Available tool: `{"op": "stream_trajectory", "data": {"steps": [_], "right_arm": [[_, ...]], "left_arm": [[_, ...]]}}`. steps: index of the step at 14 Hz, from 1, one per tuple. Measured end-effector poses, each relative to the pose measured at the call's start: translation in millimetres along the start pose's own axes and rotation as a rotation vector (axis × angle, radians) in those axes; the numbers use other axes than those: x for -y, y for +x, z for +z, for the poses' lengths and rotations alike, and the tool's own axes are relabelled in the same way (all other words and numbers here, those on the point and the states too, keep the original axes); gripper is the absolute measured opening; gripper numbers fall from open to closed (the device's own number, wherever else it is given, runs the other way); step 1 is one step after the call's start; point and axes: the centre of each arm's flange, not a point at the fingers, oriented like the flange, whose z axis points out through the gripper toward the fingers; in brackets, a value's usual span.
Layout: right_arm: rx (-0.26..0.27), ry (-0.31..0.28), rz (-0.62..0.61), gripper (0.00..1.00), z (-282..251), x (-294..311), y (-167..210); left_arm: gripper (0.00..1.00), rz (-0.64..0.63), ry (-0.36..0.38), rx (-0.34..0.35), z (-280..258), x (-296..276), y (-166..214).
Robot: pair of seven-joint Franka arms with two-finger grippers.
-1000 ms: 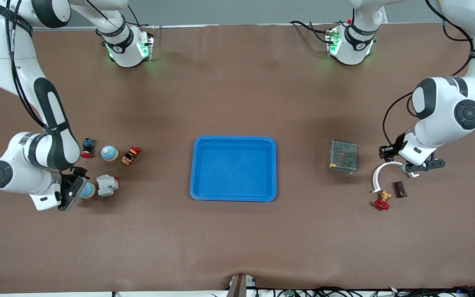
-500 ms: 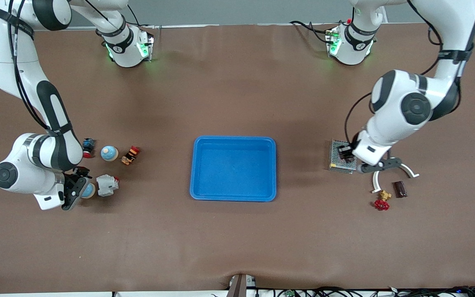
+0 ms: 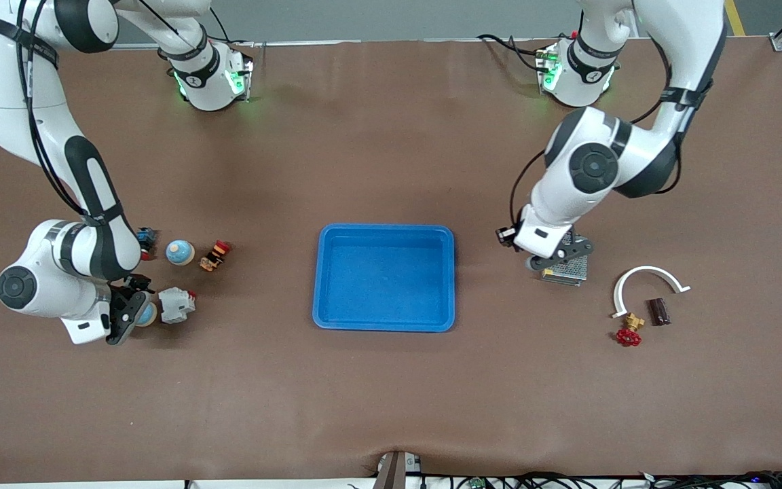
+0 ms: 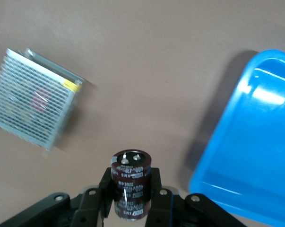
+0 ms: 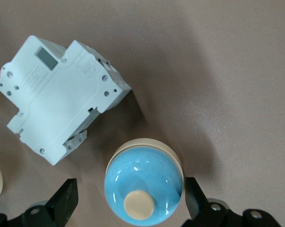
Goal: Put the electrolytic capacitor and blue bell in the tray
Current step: 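Carry the capacitor into the blue tray and open the left gripper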
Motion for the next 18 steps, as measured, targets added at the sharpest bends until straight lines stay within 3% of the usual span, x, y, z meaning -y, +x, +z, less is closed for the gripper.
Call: {"op": "stream_trajectory", "data": {"steps": [7,13,16,18], "right_arm": [[0.001,0.001,0.001,1.00,7.2,0.0,-0.5],[0.000,0.001,0.001,1.00,7.3,0.0,-0.2],[-0.005,-0.002,0.004,0.87,6.8,-0.4,0.2],[-0.009,-0.013,0.006,0.66,2.9,-2.8,0.5]], "left_arm": [[0.34,-0.245,-0.029,0.069,48.8,-111.5,-45.4],[0.34,-0.347,-0.010,0.118,107.7,-130.8,-45.1],[0.34,-0.357,-0.002,0.129,125.0,-129.0,-42.8],[0.34,-0.362,0.003,0.135,134.6,-127.6,-42.0]]}}
